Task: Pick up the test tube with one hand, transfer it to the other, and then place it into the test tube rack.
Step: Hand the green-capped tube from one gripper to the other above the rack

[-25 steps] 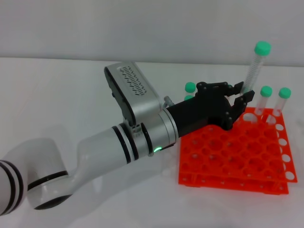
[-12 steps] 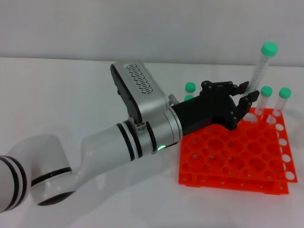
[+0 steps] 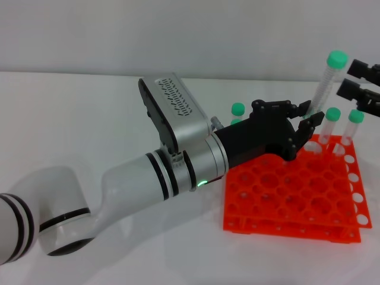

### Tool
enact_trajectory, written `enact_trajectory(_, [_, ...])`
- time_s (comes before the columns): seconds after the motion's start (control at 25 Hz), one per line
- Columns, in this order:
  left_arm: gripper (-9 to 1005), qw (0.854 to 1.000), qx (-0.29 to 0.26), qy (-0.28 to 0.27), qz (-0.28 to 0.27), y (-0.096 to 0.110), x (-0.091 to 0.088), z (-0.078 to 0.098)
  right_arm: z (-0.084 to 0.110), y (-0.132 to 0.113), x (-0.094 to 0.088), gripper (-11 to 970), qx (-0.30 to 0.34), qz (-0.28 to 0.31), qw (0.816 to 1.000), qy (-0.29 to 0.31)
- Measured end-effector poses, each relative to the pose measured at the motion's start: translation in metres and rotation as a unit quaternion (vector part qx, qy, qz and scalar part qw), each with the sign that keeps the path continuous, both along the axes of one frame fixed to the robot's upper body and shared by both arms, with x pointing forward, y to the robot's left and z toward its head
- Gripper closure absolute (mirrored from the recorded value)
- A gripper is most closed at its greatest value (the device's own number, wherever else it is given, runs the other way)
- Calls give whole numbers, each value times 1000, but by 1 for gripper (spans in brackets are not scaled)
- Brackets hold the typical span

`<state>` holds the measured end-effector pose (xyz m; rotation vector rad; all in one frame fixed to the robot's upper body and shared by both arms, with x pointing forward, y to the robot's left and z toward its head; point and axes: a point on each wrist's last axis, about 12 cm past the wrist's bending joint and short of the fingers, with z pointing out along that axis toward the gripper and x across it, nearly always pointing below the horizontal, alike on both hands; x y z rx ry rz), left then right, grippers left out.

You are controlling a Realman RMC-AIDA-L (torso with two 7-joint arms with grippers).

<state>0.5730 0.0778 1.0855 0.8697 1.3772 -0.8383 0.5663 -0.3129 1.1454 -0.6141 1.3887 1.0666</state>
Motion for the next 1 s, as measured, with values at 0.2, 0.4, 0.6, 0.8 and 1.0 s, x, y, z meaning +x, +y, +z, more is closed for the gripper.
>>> enact_trajectory(0.2, [818,1000,0,0,0,-1,0,0,0,7,5,89,-6,1,1000,1])
enact_trajectory(0.4, [819,1000,0,-2,-5,-5,1,2,0,9,9,121,-8,-4,1000,2])
enact_trajectory(0.6, [819,1000,1,-2,-7,-6,0,2,0,9,10,234,-10,-8,1000,3])
enact_trajectory(0.8, [820,1000,1,0,-7,-5,-2,1,0,7,9,492,-11,-10,1000,1])
enact_trajectory(1.0, [821,1000,3,1,-9,-4,-3,-1,0,4,6,646,-8,-13,1000,0])
